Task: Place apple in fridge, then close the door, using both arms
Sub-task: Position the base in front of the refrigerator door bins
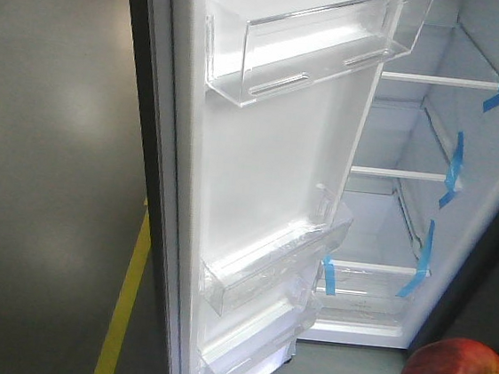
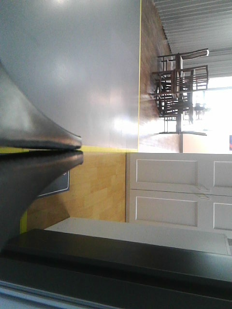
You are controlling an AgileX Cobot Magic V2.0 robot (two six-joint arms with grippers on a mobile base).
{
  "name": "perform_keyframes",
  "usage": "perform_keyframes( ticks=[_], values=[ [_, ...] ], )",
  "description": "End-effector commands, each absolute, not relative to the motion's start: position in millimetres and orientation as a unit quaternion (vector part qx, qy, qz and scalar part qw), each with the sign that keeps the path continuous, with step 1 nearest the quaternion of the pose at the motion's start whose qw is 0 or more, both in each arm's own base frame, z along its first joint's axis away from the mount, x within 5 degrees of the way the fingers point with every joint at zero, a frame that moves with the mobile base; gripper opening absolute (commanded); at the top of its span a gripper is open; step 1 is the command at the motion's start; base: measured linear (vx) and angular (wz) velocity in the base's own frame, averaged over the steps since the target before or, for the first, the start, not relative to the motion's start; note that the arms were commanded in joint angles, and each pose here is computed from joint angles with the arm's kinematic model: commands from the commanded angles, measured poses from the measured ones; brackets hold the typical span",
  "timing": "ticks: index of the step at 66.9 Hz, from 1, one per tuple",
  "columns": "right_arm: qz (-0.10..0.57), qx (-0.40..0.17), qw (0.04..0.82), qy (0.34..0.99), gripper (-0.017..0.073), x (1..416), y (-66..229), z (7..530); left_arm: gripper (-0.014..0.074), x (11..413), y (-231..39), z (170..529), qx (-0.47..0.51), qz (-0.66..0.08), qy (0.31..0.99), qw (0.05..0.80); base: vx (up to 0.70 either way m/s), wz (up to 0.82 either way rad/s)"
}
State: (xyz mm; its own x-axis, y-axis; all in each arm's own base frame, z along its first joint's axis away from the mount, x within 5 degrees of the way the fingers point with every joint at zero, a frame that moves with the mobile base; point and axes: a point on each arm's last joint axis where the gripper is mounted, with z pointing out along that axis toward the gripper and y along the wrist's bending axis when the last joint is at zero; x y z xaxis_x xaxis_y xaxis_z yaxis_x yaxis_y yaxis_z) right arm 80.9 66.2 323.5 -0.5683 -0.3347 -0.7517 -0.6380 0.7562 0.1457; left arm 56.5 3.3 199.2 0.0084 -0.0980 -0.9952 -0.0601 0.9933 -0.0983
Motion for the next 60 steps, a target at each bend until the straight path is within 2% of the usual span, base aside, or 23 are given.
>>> perform_keyframes(
  ticks=[1, 60],
  values=[
    [0.215, -0.275, 0.407, 0.844, 0.0087, 84.1, 67.8, 336.1, -0.0006, 54.1, 3.7, 212.8, -0.058, -0.014, 0.666, 0.744, 0.07, 0.02],
    [0.215, -0.275, 0.407, 0.844, 0.0087, 84.1, 67.8, 336.1, -0.0006, 54.1, 3.7, 212.8, -0.058, -0.014, 0.666, 0.744, 0.07, -0.02]
  ],
)
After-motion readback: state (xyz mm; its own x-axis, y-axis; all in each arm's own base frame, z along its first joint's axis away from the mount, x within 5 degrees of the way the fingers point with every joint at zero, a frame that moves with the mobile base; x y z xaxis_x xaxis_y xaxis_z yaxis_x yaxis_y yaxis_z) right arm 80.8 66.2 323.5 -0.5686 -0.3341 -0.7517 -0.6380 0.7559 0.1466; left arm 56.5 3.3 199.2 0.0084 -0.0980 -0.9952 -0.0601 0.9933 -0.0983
